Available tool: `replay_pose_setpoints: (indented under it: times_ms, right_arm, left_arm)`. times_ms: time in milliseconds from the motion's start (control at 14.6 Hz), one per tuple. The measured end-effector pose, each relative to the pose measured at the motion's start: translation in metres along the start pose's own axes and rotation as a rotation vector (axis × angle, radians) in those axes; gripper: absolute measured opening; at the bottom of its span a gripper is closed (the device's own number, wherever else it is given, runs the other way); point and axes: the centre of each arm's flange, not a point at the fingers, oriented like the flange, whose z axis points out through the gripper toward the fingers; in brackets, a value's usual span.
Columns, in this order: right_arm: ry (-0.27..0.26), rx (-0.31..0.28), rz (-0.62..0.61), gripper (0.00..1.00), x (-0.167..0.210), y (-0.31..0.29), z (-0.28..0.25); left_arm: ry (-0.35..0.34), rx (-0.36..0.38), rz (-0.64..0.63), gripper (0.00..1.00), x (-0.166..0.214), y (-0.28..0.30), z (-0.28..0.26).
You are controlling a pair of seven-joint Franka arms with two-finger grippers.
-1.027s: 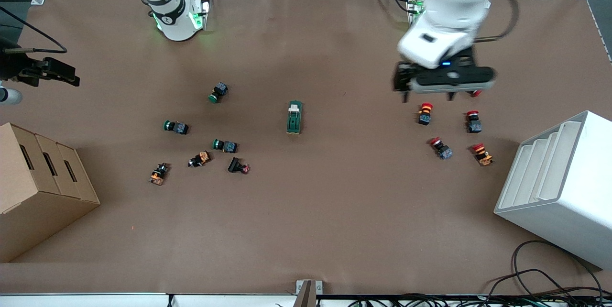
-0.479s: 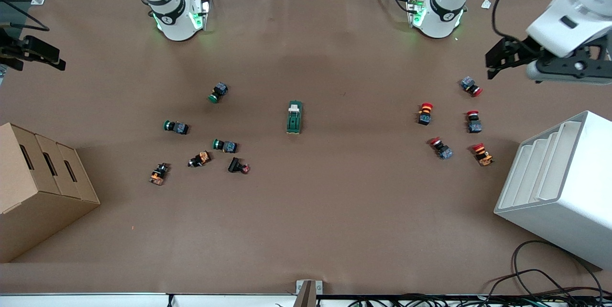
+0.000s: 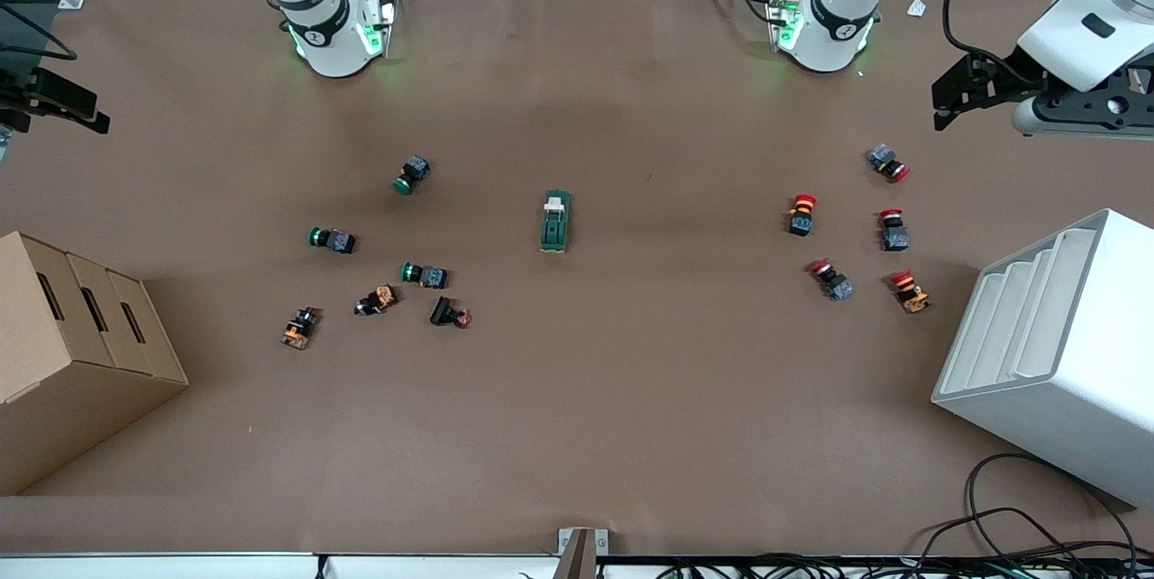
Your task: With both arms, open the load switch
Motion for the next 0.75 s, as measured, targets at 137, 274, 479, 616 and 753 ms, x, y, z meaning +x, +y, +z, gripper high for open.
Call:
replay_pose_setpoints:
  times_ms: [137, 274, 479, 616, 753]
  right_arm:
    - [0.002, -0.016, -0.017, 1.0, 0.001, -0.008, 0.0]
    - [0.002, -0.021, -0.015, 1.0, 0.001, -0.007, 0.0]
    - [0.005, -0.02, 0.009, 1.0, 0.0, 0.005, 0.0]
    - [0.011, -0.025, 0.006, 1.0, 0.001, 0.002, -0.001]
    - [0.014, -0.029, -0.004, 1.0, 0.001, -0.004, -0.002]
  left_arm:
    - [0.005, -0.003, 0.002, 1.0, -0.004, 0.0, -0.003]
    - [0.011, -0.002, 0.013, 1.0, -0.006, -0.002, -0.006]
    - [0.016, -0.003, 0.016, 1.0, -0.006, -0.006, -0.007]
    - [0.017, -0.004, 0.015, 1.0, -0.006, -0.008, -0.007]
    - [0.017, -0.004, 0.014, 1.0, -0.006, -0.01, -0.007]
